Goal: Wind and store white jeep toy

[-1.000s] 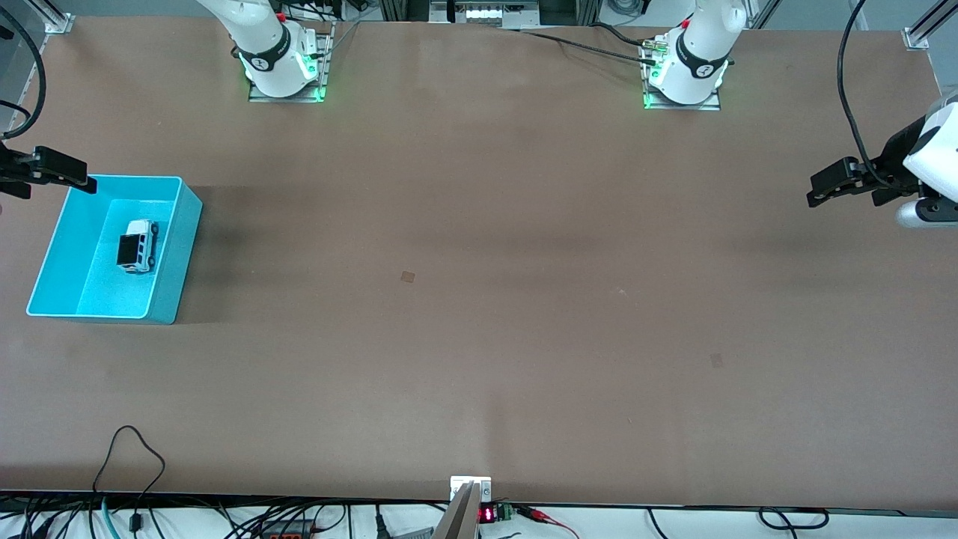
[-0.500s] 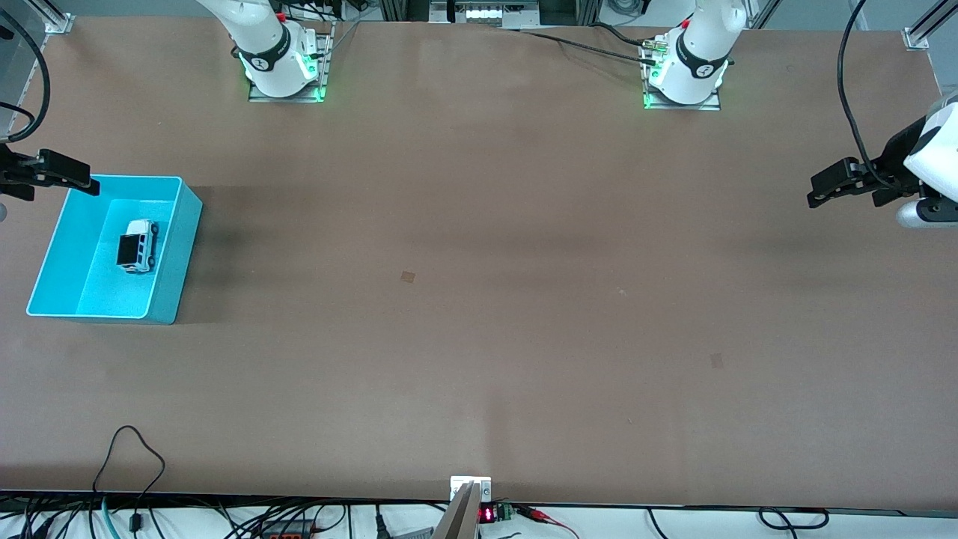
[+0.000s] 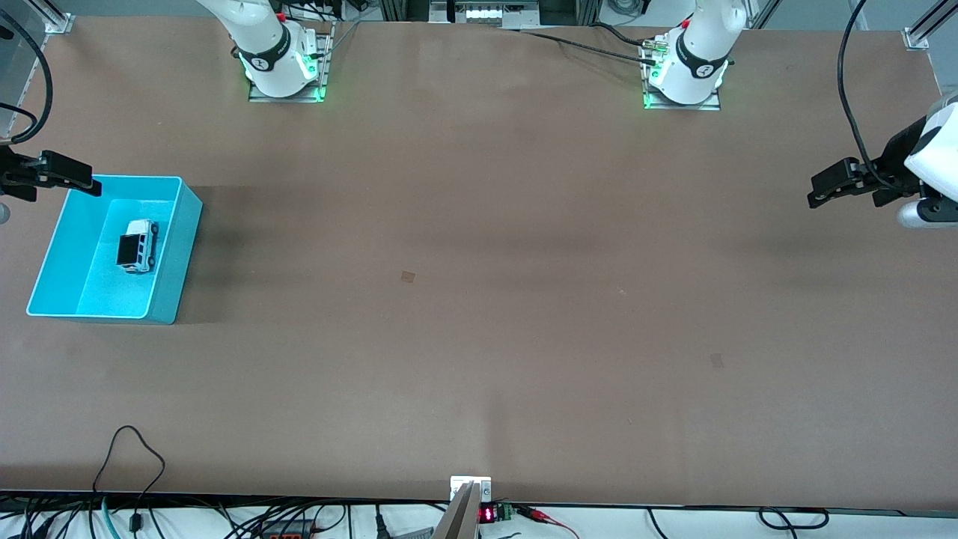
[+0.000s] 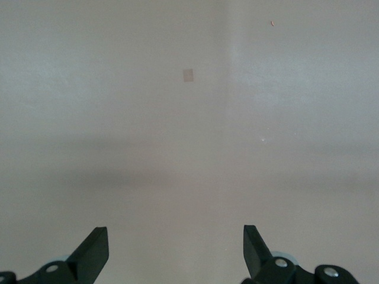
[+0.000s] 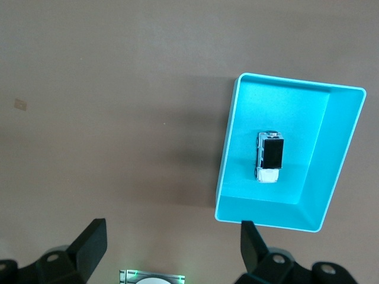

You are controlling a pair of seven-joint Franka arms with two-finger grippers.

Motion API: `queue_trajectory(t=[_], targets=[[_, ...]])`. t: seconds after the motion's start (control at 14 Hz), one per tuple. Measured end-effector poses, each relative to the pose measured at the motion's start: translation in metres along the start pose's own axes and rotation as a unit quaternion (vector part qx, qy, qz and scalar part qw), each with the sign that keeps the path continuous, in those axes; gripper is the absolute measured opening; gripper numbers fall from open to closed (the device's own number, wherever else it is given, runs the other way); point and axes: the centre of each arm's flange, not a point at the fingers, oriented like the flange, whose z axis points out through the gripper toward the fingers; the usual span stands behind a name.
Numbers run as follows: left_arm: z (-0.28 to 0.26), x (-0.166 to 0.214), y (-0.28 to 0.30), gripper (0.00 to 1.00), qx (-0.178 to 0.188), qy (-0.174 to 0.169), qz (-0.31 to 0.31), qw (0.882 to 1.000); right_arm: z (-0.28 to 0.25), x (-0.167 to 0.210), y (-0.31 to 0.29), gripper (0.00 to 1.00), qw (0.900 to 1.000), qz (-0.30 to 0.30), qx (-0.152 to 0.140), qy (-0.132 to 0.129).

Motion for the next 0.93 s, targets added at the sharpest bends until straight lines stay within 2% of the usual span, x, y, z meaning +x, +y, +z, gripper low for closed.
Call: queue_trajectory(t=[0.93], targets=[[-0.0001,0.0001,-0.0007,1.00,0.000,0.000,-0.001,1.000,0.0038,0.0002,-0.0001,1.00,1.000,0.003,0.001,-0.004]])
